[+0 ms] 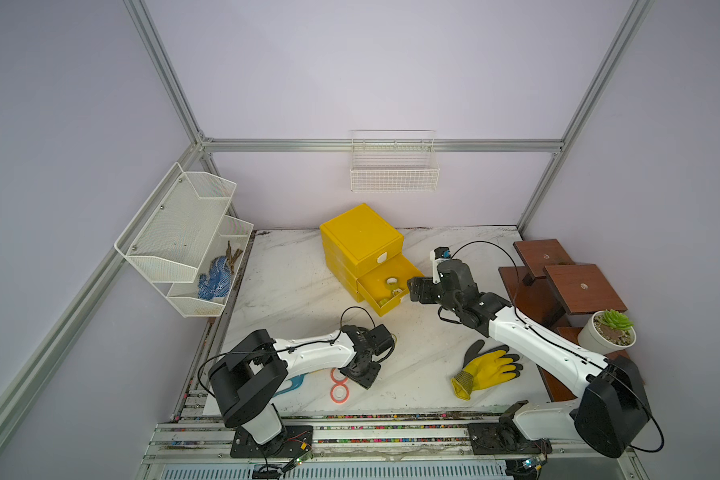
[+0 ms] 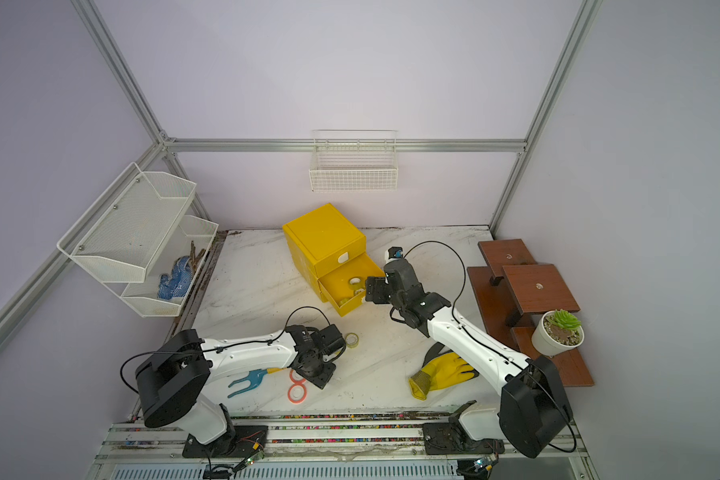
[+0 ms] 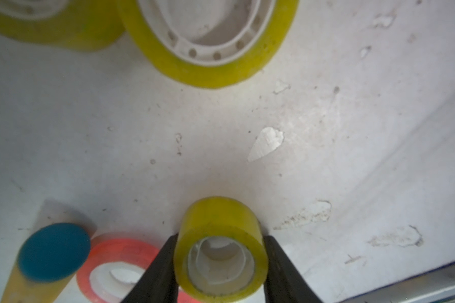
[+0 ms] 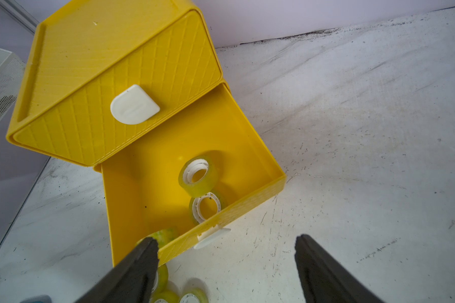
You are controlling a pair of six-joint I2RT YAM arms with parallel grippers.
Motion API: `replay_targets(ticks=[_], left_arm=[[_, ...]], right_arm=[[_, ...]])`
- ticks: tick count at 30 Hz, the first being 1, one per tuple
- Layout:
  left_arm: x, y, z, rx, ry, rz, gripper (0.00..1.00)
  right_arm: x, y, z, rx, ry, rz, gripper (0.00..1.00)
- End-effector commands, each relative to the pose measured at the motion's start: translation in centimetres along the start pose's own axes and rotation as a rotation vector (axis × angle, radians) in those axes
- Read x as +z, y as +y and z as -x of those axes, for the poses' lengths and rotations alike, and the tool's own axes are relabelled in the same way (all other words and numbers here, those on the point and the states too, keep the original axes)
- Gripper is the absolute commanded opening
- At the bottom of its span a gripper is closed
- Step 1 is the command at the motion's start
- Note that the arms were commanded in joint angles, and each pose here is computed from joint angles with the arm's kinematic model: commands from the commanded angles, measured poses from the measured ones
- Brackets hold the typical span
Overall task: Place the transparent tape into the drawer according to color
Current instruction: Pick up the tape from the drawer, then place the tape in the drawer.
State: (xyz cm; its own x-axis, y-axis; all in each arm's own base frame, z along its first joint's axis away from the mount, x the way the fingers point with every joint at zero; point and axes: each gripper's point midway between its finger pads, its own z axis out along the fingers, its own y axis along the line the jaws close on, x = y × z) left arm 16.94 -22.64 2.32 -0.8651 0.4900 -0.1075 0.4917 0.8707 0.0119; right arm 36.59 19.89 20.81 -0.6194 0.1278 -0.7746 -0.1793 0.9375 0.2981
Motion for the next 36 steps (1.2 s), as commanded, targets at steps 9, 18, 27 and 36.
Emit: replay_targets(ticks=[9, 18, 27, 36], left_arm=[[-12.7, 2.1, 9.1, -0.057, -0.351, 0.005, 0.48], [-20.6, 4.1, 18.6, -0.088, -0.609, 0.046, 0.51], [-17.4, 4.1, 23.7, -0.111, -0.596, 0.086, 0.51], [-15.7, 3.6, 25.1, -0.117, -0.568, 0.058, 0.67]], right_arm=[[-1.5, -0.4, 2.1, 0.029, -0.059, -0.009, 0.87], [-2.2, -1.8, 1.4, 0.060, -0.074, -0.037, 0.87], [-4.2, -3.1, 0.8, 0.080, -0.129, -0.042, 0.87], [-5.4, -2.8, 0.5, 0.071, -0.152, 0.007, 0.88]])
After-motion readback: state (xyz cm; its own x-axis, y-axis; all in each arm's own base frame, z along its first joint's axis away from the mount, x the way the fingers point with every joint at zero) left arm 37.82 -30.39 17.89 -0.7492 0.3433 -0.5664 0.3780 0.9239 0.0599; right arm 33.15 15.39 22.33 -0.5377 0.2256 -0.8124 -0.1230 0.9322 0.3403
